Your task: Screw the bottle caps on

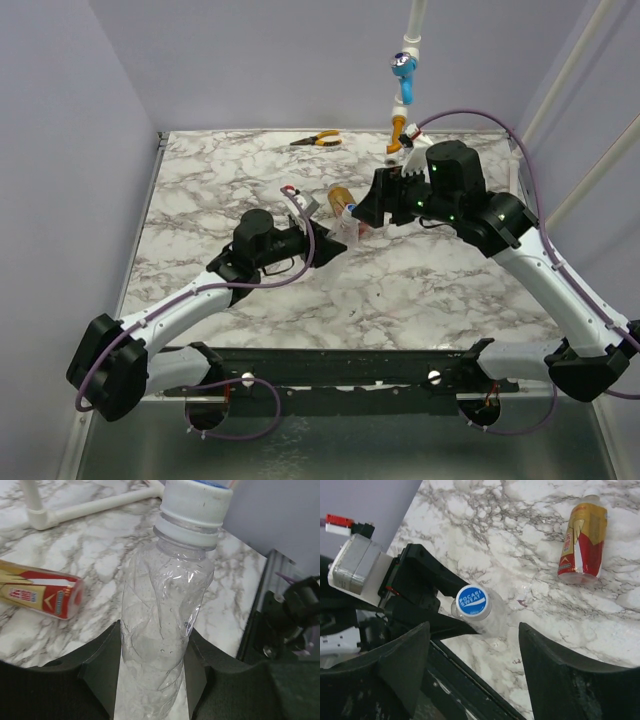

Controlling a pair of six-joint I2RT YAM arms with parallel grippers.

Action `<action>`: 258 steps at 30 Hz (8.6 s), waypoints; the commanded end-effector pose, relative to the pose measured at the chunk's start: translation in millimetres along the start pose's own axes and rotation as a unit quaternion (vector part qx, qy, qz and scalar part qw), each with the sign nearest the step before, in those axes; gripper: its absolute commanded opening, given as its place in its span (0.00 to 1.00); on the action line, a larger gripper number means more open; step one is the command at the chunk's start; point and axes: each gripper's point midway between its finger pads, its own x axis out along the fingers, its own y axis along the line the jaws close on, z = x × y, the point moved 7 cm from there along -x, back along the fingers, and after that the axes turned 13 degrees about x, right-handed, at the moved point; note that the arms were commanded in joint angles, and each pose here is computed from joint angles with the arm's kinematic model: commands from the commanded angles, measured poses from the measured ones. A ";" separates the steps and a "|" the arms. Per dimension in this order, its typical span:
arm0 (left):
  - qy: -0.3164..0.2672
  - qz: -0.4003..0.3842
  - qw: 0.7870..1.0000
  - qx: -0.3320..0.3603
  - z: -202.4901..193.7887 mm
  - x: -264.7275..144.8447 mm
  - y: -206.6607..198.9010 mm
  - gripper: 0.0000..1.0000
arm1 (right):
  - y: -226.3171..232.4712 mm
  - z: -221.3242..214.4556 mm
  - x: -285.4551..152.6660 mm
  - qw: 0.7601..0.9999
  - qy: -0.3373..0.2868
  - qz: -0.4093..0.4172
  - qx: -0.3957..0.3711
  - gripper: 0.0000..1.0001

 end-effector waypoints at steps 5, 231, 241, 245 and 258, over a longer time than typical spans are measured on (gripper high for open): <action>-0.002 -0.160 0.987 -0.017 8.9 -13.8 -33.2 0.00 | 9.3 -12.3 -4.4 0.992 0.070 0.092 -0.054 0.65; 0.012 -0.290 0.956 -0.042 14.1 -30.4 -41.8 0.05 | 16.4 -39.6 -21.4 0.990 0.089 0.108 -0.020 0.61; 0.016 -0.295 0.954 -0.048 13.2 -28.2 -40.9 0.05 | 18.6 -40.8 -16.5 0.989 0.099 0.109 -0.024 0.53; 0.017 -0.295 0.954 -0.048 13.0 -27.0 -40.1 0.05 | 18.8 -40.4 -16.1 0.989 0.098 0.106 -0.025 0.46; -0.008 -0.116 0.993 -0.019 18.7 -9.6 -13.2 0.04 | 1.9 -50.5 2.6 0.991 0.126 0.015 0.036 0.23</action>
